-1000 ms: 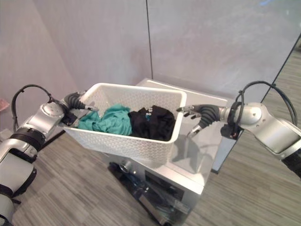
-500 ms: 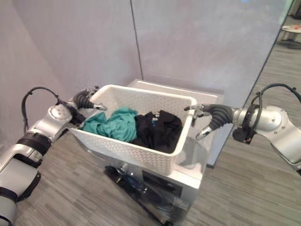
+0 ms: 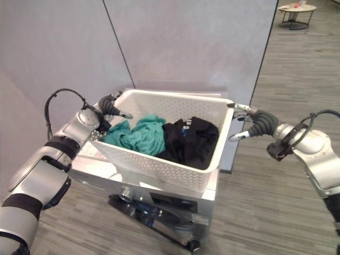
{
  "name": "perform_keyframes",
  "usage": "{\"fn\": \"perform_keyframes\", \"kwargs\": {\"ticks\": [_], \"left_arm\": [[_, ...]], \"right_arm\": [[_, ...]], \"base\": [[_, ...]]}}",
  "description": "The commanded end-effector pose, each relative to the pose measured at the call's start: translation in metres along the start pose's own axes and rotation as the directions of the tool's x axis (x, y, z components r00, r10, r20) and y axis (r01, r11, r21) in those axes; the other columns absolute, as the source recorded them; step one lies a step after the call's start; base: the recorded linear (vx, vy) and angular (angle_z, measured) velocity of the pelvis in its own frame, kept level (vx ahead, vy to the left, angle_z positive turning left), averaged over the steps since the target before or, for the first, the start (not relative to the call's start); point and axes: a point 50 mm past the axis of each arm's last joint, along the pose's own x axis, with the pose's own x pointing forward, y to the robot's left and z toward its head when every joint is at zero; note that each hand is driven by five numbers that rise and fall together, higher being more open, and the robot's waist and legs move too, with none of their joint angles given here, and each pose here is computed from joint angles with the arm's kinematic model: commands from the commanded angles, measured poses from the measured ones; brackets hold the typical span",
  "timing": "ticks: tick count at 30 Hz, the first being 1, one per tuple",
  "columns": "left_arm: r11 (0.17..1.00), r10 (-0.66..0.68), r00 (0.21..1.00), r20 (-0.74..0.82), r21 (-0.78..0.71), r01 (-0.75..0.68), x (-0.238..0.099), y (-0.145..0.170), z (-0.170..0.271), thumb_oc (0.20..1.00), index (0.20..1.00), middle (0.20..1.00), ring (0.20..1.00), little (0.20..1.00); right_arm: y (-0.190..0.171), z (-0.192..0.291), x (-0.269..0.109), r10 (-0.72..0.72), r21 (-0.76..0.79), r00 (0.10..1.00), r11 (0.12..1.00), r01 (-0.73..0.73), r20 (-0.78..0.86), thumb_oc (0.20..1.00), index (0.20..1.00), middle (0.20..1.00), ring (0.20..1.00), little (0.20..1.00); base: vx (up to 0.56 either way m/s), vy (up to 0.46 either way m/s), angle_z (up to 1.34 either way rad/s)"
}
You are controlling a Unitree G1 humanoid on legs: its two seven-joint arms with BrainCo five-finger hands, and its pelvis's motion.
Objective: Grab the laundry basket,head to the washer,open it,put in the laundry and shut it.
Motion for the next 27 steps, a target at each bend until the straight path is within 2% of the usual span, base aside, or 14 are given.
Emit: {"fn": "perform_keyframes", "kwargs": {"ticks": [1, 3, 4, 5, 7, 12, 14, 15, 17, 19, 21, 23, 27], "left_arm": [[0.992, 0.065, 0.997, -0.033, -0.105, -0.068, -0.002, 0.006, -0.011, 1.000, 1.000, 1.000, 1.000, 1.000], [0.992, 0.065, 0.997, -0.033, -0.105, -0.068, -0.002, 0.006, -0.011, 1.000, 1.000, 1.000, 1.000, 1.000], [0.985, 0.093, 0.995, -0.023, -0.146, -0.095, -0.002, 0.013, -0.009, 1.000, 1.000, 1.000, 1.000, 1.000], [0.953, 0.149, 0.989, -0.015, -0.265, -0.147, -0.005, 0.027, -0.010, 1.000, 1.000, 1.000, 1.000, 1.000], [0.939, 0.175, 0.984, -0.008, -0.299, -0.170, -0.006, 0.035, -0.008, 1.000, 1.000, 1.000, 1.000, 1.000], [0.903, 0.282, 0.959, -0.009, -0.335, -0.269, -0.019, 0.080, -0.015, 1.000, 1.000, 1.000, 1.000, 1.000], [0.897, 0.298, 0.955, -0.014, -0.337, -0.285, -0.021, 0.085, -0.018, 1.000, 1.000, 1.000, 1.000, 1.000], [0.871, 0.345, 0.938, -0.022, -0.366, -0.329, -0.029, 0.103, -0.023, 1.000, 1.000, 1.000, 1.000, 1.000], [0.861, 0.368, 0.930, -0.017, -0.370, -0.348, -0.034, 0.111, -0.024, 1.000, 1.000, 1.000, 1.000, 1.000], [0.833, 0.414, 0.910, -0.018, -0.395, -0.386, -0.046, 0.128, -0.035, 1.000, 1.000, 1.000, 1.000, 1.000], [0.826, 0.422, 0.906, -0.020, -0.403, -0.394, -0.050, 0.131, -0.039, 1.000, 1.000, 1.000, 1.000, 1.000], [0.818, 0.448, 0.893, -0.038, -0.385, -0.427, -0.066, 0.142, -0.059, 1.000, 1.000, 1.000, 1.000, 1.000], [0.812, 0.463, 0.882, -0.086, -0.359, -0.461, -0.091, 0.147, -0.091, 1.000, 1.000, 1.000, 1.000, 1.000]], "right_arm": [[-0.004, -0.019, -0.007, -0.106, 0.061, 0.993, 0.992, 0.108, -0.042, 1.000, 1.000, 1.000, 1.000, 1.000], [-0.004, -0.019, -0.007, -0.106, 0.061, 0.993, 0.992, 0.108, -0.042, 1.000, 1.000, 1.000, 1.000, 1.000], [-0.001, -0.016, -0.005, -0.134, 0.084, 0.991, 0.987, 0.134, -0.009, 1.000, 1.000, 1.000, 1.000, 1.000], [0.004, -0.018, -0.008, -0.190, 0.187, 0.981, 0.966, 0.180, 0.035, 1.000, 1.000, 1.000, 1.000, 1.000], [0.003, -0.018, -0.010, -0.217, 0.211, 0.975, 0.956, 0.204, 0.041, 1.000, 1.000, 1.000, 1.000, 1.000], [-0.003, -0.029, -0.015, -0.306, 0.228, 0.952, 0.927, 0.296, 0.006, 1.000, 1.000, 1.000, 1.000, 1.000], [-0.005, -0.029, -0.015, -0.321, 0.227, 0.947, 0.923, 0.310, 0.008, 1.000, 1.000, 1.000, 1.000, 1.000], [-0.011, -0.032, -0.017, -0.371, 0.245, 0.929, 0.901, 0.359, 0.004, 1.000, 1.000, 1.000, 1.000, 1.000], [-0.014, -0.032, -0.019, -0.391, 0.235, 0.920, 0.895, 0.379, 0.005, 1.000, 1.000, 1.000, 1.000, 1.000], [-0.023, -0.036, -0.029, -0.459, 0.233, 0.888, 0.864, 0.447, -0.002, 1.000, 1.000, 1.000, 1.000, 1.000], [-0.024, -0.040, -0.034, -0.477, 0.232, 0.879, 0.853, 0.467, -0.014, 1.000, 1.000, 1.000, 1.000, 1.000], [-0.036, -0.051, -0.057, -0.554, 0.158, 0.831, 0.816, 0.555, -0.058, 1.000, 1.000, 1.000, 1.000, 1.000], [-0.037, -0.070, -0.087, -0.620, 0.177, 0.776, 0.756, 0.631, -0.119, 1.000, 1.000, 1.000, 1.000, 1.000]], "base": [[0.00, 0.000, 0.00], [0.00, 0.000, 0.00], [0.01, -0.056, 0.00], [0.01, -0.057, -0.01], [0.00, -0.034, 0.02], [0.00, -0.015, 0.13], [-0.01, 0.001, 0.05], [-0.01, 0.001, 0.06], [0.00, 0.000, 0.00], [-0.01, 0.004, 0.05], [-0.01, -0.001, 0.02], [0.00, -0.003, 0.11], [0.01, -0.005, 0.11]]}}
